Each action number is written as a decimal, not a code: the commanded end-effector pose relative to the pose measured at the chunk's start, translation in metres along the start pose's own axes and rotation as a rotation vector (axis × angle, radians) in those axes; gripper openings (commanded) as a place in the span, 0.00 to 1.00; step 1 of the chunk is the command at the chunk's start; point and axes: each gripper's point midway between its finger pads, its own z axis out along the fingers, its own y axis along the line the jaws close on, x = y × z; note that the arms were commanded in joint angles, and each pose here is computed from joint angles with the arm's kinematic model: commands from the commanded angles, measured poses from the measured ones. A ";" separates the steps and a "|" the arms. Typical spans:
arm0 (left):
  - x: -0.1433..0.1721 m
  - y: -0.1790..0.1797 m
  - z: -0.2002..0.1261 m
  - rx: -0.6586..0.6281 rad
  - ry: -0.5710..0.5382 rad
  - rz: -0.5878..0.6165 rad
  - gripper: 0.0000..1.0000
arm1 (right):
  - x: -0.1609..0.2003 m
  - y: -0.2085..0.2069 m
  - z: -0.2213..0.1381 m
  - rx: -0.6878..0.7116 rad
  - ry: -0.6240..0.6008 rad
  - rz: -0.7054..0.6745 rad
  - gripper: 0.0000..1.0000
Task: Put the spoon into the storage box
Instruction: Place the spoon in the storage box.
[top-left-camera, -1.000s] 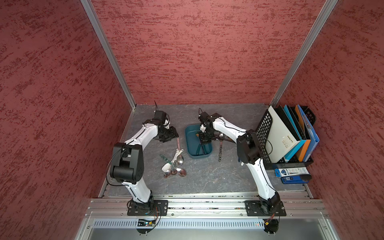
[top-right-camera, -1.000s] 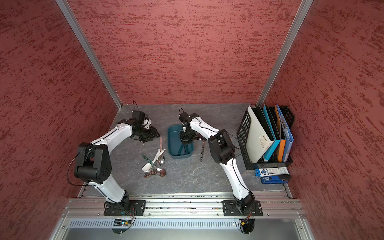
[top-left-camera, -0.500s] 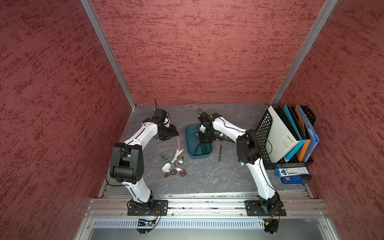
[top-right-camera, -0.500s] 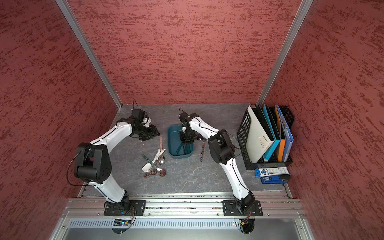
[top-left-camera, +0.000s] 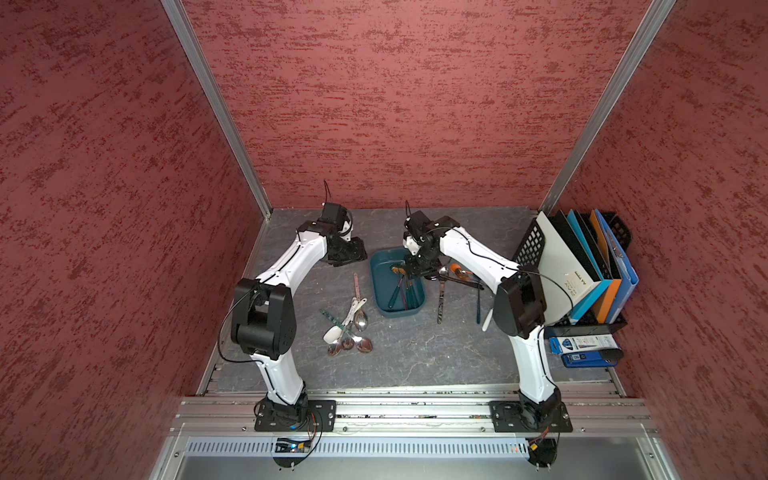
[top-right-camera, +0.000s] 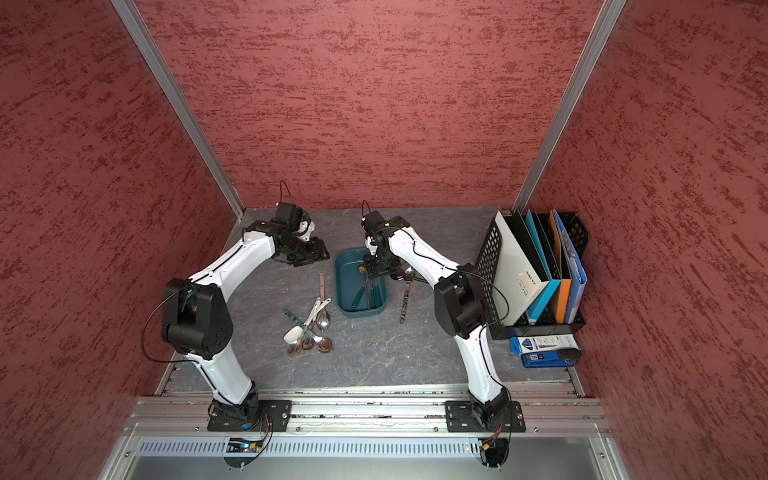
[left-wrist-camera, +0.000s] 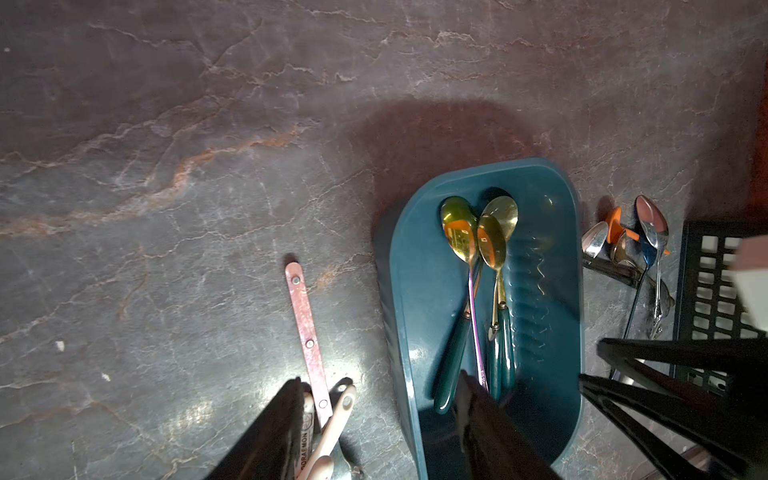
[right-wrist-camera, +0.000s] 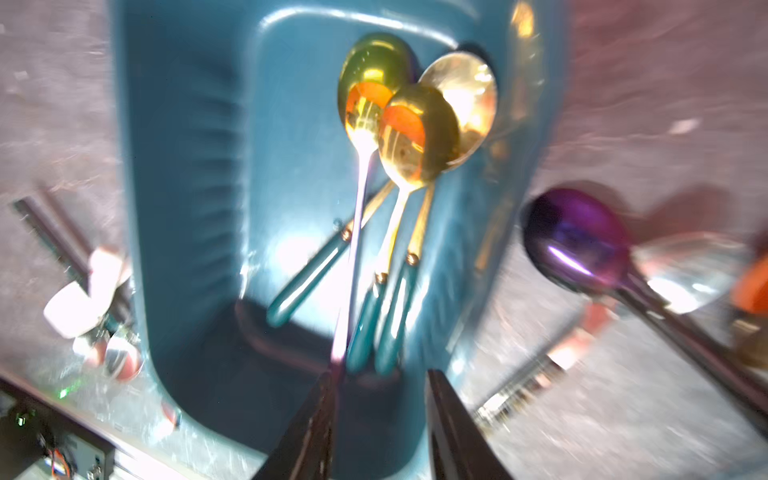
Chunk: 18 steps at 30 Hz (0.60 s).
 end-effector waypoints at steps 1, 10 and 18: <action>-0.001 -0.004 0.002 -0.022 0.012 0.034 0.62 | 0.001 -0.025 -0.017 0.058 -0.043 0.011 0.39; -0.001 -0.021 0.010 -0.025 0.040 0.074 0.63 | 0.021 -0.064 0.003 0.048 -0.043 -0.022 0.40; 0.001 -0.020 0.008 -0.033 0.035 0.072 0.64 | 0.002 -0.107 0.019 0.174 -0.088 -0.231 0.39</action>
